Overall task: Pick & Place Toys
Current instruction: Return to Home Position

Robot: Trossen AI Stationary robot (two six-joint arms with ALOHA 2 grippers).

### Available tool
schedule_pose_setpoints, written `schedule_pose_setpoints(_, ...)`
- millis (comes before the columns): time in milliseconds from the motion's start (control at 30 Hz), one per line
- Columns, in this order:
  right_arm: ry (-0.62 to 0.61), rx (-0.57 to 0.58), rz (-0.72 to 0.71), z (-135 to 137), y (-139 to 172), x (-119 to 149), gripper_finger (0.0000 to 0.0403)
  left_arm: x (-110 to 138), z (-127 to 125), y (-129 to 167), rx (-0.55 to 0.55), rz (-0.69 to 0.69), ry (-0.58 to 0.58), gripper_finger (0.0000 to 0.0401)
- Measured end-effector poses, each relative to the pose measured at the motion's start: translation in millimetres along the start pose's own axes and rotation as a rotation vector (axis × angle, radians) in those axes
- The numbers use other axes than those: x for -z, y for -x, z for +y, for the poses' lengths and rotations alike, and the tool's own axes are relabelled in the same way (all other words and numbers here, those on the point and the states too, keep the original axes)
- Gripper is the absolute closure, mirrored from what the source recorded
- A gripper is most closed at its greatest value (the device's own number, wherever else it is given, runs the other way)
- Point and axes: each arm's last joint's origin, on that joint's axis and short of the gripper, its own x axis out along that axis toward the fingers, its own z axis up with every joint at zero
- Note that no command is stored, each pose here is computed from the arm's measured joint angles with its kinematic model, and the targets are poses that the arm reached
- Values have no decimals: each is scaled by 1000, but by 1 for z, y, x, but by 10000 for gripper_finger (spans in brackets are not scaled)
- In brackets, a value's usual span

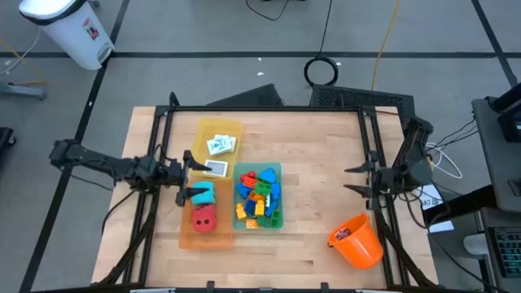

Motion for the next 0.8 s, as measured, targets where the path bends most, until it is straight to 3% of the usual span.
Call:
schedule_pose_setpoints(167, -47, 34, -37, -11, 3, 3, 215, 33, 12, 15, -69, -58, 13, 68)
schedule_pose_setpoints(233, -3, 56, -29, -12, 1, 5, 215, 36, 16, 19, -105, -86, 15, 66)
schedule_pose_setpoints(533, -34, -156, -34, -6, -16, 28, 211, 45, 29, 24, -232, -18, 37, 70)
schedule_pose_setpoints(700, -39, -86, -28, -11, -27, 50, 215, 45, 31, 24, -250, -15, 41, 70)
schedule_pose_setpoints(800, -75, -126, -45, -15, -32, 56, 213, 45, 32, 24, -254, -12, 42, 70)
